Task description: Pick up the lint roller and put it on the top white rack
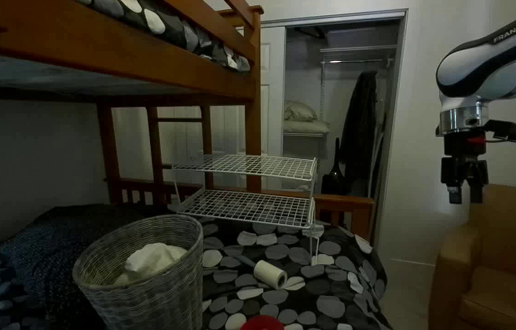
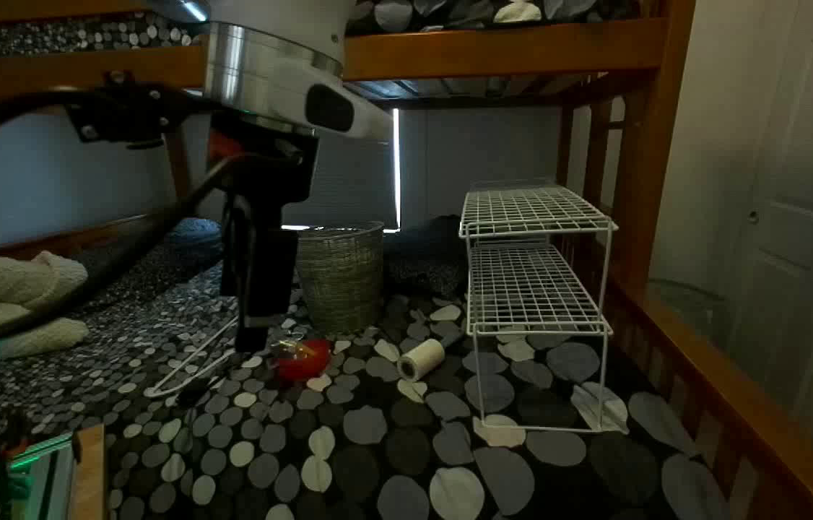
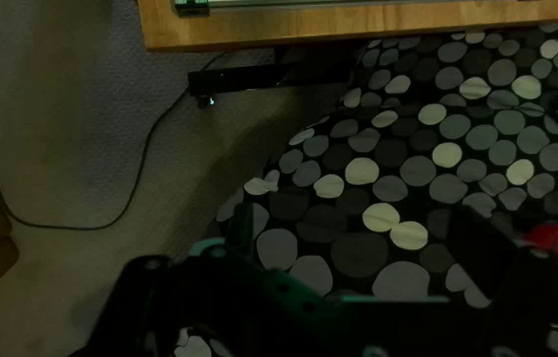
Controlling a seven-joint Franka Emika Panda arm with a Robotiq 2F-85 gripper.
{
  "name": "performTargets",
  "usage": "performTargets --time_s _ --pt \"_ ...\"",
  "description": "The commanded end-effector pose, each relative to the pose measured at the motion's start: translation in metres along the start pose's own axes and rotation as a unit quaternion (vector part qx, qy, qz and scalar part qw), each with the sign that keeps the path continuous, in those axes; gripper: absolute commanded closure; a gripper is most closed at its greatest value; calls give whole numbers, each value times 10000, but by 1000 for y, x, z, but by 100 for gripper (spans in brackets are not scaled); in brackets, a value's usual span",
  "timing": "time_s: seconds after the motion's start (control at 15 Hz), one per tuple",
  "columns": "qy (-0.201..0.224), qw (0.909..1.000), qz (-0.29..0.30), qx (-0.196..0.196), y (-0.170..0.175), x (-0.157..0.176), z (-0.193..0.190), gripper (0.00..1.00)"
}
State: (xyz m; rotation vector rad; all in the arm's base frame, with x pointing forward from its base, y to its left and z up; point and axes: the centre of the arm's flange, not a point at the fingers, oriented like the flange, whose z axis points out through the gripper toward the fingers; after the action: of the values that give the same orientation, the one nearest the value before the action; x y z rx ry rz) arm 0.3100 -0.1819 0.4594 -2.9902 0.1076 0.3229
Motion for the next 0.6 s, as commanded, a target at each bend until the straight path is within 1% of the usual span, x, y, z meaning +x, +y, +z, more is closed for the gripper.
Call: performTargets --time_s 0.0,0.2,0.27,0.33,0.4,0.47,0.53 --pt "0 10000 0 0 0 0 0 0" --pt "0 10000 0 0 0 0 0 0" --pt "-36 9999 -38 -155 -8 18 2 0" --pt "32 9986 -420 -323 -23 39 0 0" --pt "77 9974 -439 -572 -36 57 -3 0" --pt "156 9938 -830 -728 -56 78 -6 0" --pt "161 9904 -970 -968 -78 96 -4 0"
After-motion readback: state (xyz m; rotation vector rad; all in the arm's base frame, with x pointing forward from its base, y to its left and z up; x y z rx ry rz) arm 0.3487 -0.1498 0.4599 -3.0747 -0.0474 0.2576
